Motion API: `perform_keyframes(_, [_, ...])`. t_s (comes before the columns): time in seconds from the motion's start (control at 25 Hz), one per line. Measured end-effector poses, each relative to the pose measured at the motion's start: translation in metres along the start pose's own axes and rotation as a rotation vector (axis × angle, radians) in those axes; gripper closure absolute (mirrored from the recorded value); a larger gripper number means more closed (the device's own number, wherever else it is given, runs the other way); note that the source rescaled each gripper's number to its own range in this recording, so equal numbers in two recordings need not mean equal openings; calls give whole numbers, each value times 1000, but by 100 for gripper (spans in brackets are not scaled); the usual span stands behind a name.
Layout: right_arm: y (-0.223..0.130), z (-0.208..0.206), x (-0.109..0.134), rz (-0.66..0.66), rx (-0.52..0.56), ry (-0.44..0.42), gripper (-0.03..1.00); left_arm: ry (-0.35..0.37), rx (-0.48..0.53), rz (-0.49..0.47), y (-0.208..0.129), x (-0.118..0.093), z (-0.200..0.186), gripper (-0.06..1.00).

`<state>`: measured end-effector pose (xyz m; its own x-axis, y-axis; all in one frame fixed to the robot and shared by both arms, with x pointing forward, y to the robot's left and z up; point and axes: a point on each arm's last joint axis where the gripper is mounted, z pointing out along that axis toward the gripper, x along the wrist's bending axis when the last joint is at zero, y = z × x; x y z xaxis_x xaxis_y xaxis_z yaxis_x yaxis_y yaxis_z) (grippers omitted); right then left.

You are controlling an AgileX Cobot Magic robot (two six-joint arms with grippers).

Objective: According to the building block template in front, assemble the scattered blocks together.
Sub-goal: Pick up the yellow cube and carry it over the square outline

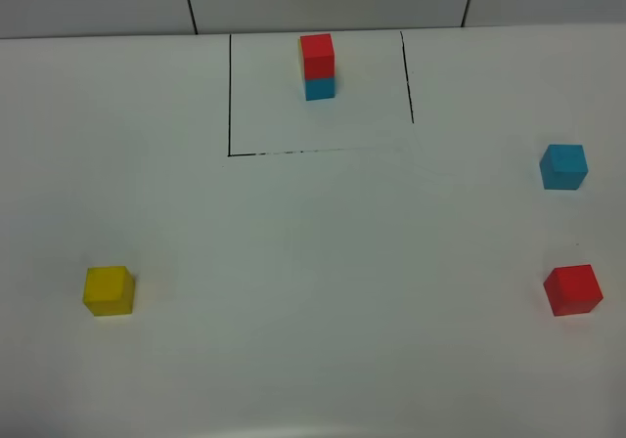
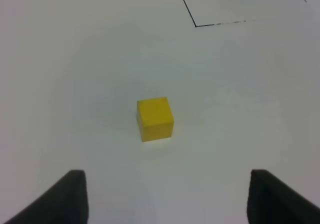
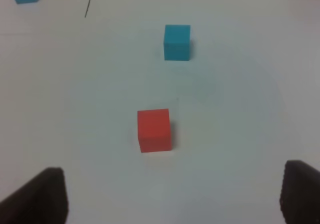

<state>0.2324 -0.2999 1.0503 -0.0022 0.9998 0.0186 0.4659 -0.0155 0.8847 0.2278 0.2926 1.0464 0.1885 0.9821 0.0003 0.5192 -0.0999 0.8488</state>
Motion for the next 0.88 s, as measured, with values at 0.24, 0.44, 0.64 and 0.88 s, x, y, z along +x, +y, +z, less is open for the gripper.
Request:
perform_keyframes(0.24, [0,0,0,0,0,0,24,0,0,0,0,0,0,51])
perform_keyframes(0.44, [0,0,0,0,0,0,24,0,0,0,0,0,0,51])
perform_keyframes(0.64, [0,0,0,0,0,0,24,0,0,0,0,0,0,51])
perform_keyframes(0.88, [0,0,0,0,0,0,24,0,0,0,0,0,0,51])
